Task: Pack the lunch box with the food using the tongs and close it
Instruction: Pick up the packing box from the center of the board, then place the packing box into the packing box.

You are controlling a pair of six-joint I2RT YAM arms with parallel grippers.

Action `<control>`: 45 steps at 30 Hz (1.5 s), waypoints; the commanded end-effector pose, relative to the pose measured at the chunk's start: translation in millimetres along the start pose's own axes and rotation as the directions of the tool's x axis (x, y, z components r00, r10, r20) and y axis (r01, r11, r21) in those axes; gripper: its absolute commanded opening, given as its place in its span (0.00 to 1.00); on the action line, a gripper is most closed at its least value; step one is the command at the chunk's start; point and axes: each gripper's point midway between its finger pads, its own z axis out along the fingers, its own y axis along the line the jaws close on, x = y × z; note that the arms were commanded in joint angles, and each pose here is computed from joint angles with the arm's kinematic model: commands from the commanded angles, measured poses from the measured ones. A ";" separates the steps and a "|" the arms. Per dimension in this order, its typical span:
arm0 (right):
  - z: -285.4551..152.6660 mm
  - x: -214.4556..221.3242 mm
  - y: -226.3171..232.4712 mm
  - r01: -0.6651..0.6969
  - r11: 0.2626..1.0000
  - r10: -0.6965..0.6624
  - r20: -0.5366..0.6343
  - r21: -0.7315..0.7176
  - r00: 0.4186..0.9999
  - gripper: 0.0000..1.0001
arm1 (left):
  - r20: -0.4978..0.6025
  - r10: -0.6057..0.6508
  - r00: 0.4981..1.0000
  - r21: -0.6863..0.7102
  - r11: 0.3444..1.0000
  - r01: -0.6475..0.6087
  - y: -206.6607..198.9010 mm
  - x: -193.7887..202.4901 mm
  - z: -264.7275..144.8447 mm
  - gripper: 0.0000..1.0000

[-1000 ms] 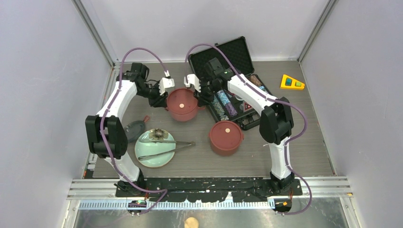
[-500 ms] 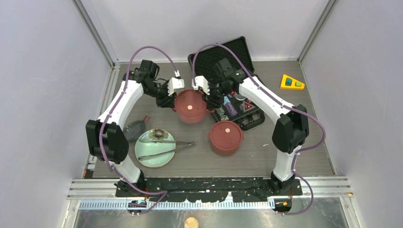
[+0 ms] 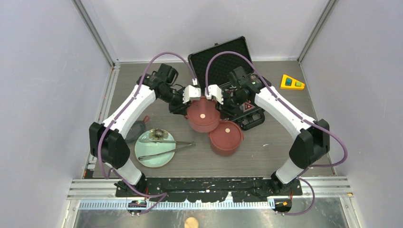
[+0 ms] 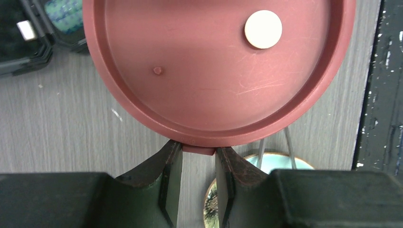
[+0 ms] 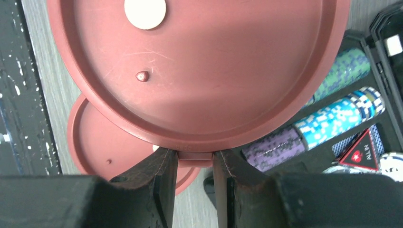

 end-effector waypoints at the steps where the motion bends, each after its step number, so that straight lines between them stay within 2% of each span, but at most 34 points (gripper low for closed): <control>1: -23.0 -51.6 10.6 0.117 0.992 -0.124 0.207 0.042 0.970 0.15 | 0.175 0.094 0.980 0.033 0.994 -0.102 -24.0 -65.9 12.8 0.00; 10: -36.1 -10.6 45.8 0.059 0.998 -0.060 0.161 0.011 0.985 0.16 | 0.156 0.099 0.983 0.130 0.984 -0.120 -66.4 -87.7 54.2 0.00; 19: -46.7 20.5 58.5 0.000 1.000 -0.002 0.134 0.012 0.991 0.18 | 0.151 0.107 0.983 0.158 0.979 -0.131 -90.3 -103.6 70.0 0.00; 34: -43.1 58.4 55.6 -0.048 0.999 0.046 0.087 0.019 0.995 0.23 | 0.137 0.069 0.988 0.149 0.985 -0.090 -91.7 -107.1 91.2 0.06; 45: -42.3 66.5 51.3 -0.055 0.998 0.054 0.073 0.009 0.996 0.28 | 0.121 0.046 0.992 0.169 0.983 -0.066 -94.2 -99.7 103.3 0.09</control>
